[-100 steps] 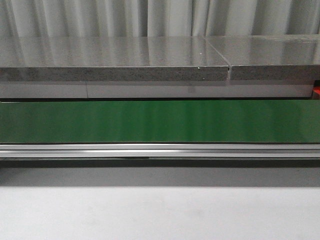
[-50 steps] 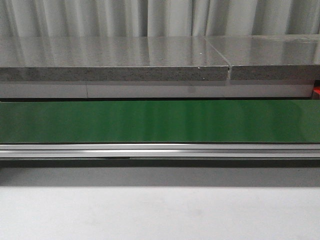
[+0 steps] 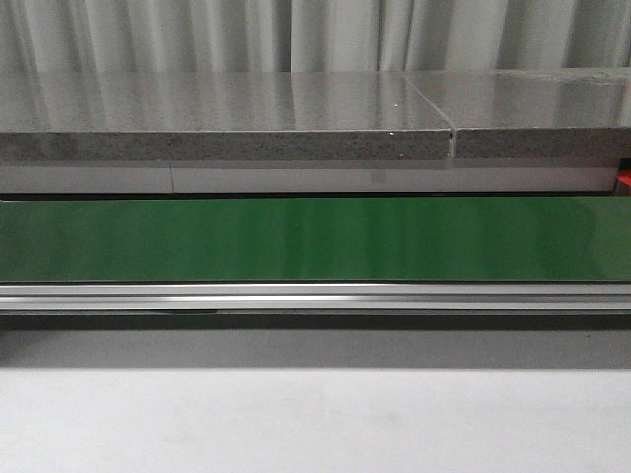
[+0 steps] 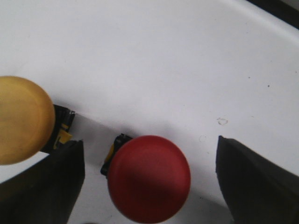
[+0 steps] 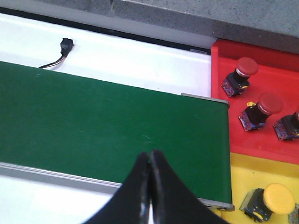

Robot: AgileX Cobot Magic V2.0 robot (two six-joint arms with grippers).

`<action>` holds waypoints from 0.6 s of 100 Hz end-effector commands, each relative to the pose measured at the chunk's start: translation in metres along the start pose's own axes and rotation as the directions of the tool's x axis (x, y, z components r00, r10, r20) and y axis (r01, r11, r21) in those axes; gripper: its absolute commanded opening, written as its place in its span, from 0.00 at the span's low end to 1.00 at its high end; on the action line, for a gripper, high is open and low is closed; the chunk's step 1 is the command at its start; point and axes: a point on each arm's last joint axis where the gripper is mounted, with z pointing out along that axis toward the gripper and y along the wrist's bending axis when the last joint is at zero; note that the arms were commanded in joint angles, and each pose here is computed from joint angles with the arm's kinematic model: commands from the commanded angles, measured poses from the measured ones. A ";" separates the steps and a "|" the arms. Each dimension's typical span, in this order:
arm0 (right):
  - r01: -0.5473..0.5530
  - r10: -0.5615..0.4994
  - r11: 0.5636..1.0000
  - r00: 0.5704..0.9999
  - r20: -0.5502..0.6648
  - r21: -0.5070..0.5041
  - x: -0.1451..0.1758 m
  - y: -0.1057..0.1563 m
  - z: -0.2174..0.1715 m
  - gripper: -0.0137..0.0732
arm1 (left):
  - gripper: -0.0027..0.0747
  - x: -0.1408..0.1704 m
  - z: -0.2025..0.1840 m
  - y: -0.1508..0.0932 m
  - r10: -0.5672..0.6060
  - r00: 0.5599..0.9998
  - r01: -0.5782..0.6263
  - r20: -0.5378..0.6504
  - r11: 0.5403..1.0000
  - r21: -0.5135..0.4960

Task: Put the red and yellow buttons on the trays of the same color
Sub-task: 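Lower the left gripper onto another red button and grasp it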

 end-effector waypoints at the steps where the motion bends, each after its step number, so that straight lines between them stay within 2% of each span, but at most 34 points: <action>1: 0.013 -0.015 1.000 0.996 0.089 0.020 -0.013 -0.002 -0.007 0.08 | 0.70 -0.021 -0.026 -0.005 -0.006 0.993 0.005 0.120 1.000 0.010; 9: 0.013 -0.015 1.000 0.996 0.089 0.020 -0.013 -0.002 -0.007 0.08 | 0.62 -0.021 -0.025 -0.005 -0.006 0.993 0.005 0.120 1.000 0.010; 28: 0.013 -0.015 1.000 0.996 0.089 0.020 -0.013 -0.002 -0.007 0.08 | 0.27 -0.018 -0.026 -0.006 -0.008 0.995 0.007 0.095 1.000 0.015; 35: 0.013 -0.015 1.000 0.996 0.089 0.020 -0.013 -0.002 -0.007 0.08 | 0.17 -0.019 -0.032 -0.008 -0.006 0.995 0.004 0.099 1.000 0.020; 47: 0.013 -0.015 1.000 0.996 0.089 0.020 -0.013 -0.002 -0.007 0.08 | 0.09 -0.026 -0.055 -0.014 0.005 0.989 -0.009 0.150 0.999 0.031; 60: 0.013 -0.015 1.000 0.996 0.089 0.020 -0.013 -0.002 -0.007 0.08 | 0.07 -0.032 -0.089 -0.021 0.022 0.976 -0.032 0.216 0.999 0.041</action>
